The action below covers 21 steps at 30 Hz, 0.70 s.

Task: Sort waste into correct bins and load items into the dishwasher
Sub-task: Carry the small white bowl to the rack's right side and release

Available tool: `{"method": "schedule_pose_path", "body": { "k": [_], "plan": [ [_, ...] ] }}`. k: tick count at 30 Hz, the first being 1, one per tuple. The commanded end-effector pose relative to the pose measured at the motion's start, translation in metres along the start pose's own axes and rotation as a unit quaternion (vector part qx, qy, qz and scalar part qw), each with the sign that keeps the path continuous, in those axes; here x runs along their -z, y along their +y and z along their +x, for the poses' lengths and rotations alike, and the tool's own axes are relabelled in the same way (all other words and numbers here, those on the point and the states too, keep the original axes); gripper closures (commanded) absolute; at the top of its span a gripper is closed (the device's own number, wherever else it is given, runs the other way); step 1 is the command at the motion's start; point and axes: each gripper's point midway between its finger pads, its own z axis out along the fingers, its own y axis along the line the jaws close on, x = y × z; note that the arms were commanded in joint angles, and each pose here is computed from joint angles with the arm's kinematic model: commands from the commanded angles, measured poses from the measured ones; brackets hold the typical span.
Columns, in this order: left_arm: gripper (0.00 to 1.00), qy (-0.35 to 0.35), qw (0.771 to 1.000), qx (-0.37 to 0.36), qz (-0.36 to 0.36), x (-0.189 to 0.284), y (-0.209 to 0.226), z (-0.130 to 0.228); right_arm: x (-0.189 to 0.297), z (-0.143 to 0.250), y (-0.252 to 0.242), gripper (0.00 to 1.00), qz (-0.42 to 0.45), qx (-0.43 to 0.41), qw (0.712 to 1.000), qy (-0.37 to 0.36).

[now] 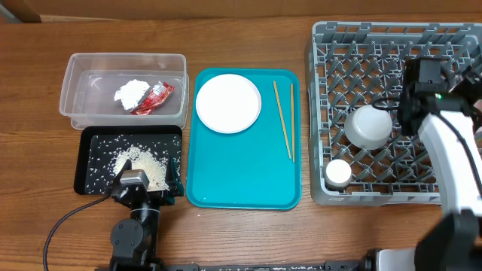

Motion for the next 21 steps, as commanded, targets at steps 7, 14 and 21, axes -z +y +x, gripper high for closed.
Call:
{"method": "schedule_pose_path", "body": {
  "k": [7, 14, 21],
  "plan": [
    [0.0, -0.005, 1.0, 0.008, -0.007, 0.0, 0.003, 0.0, -0.026, 0.019, 0.028, 0.96, 0.07, 0.113, 0.991, -0.01],
    [0.0, -0.005, 1.0, 0.008, -0.007, 0.0, 0.003, 0.0, 0.001, 0.025, 0.059, 0.96, 0.036, 0.147, 0.988, -0.037],
    [0.0, -0.005, 1.0, 0.008, -0.007, 0.0, 0.003, 0.0, 0.016, 0.028, 0.066, 0.94, 0.022, 0.169, 0.984, -0.05]
  ]
}}
